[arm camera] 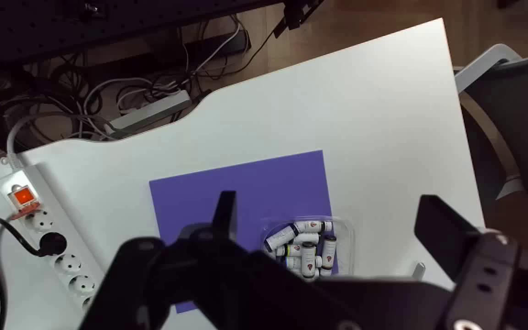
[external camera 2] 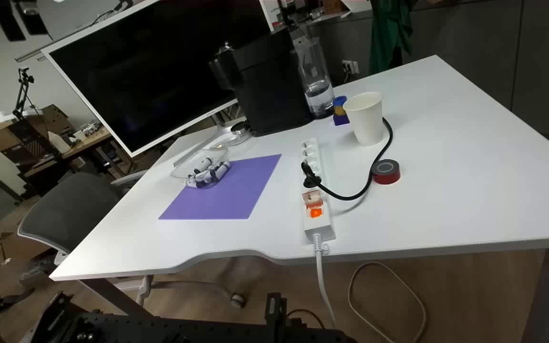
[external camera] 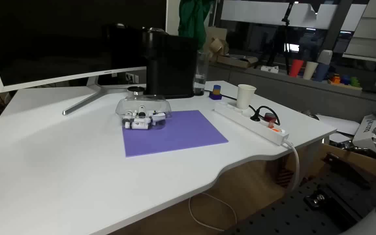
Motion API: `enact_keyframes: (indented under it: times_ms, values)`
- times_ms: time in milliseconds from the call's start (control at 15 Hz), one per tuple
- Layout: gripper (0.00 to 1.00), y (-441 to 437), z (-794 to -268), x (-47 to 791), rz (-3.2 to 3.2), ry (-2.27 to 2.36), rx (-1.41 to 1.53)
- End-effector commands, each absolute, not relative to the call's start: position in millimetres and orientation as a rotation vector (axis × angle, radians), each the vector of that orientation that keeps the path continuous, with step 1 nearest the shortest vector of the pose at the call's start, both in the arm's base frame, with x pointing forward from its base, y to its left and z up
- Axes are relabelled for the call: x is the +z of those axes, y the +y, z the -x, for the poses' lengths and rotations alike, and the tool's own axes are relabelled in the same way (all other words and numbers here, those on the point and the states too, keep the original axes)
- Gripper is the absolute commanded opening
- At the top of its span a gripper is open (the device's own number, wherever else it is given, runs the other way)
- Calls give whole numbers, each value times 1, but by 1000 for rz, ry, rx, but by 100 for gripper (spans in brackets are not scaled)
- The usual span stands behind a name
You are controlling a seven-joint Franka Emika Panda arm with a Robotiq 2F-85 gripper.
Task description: Remove one bottle from the clear container
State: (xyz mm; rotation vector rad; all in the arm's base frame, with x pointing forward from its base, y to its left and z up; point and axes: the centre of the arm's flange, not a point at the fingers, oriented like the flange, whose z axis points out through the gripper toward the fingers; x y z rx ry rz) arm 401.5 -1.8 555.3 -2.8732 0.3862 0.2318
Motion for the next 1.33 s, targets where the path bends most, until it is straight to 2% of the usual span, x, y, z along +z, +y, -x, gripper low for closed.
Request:
enact_keyframes:
  times_ms: [0, 800, 1267]
  values:
    - [100, -2, -402, 555, 2873, 386, 230]
    - [100, -1, -403, 554, 2887, 412, 201]
    - [100, -30, -480, 503, 3024, 622, -167]
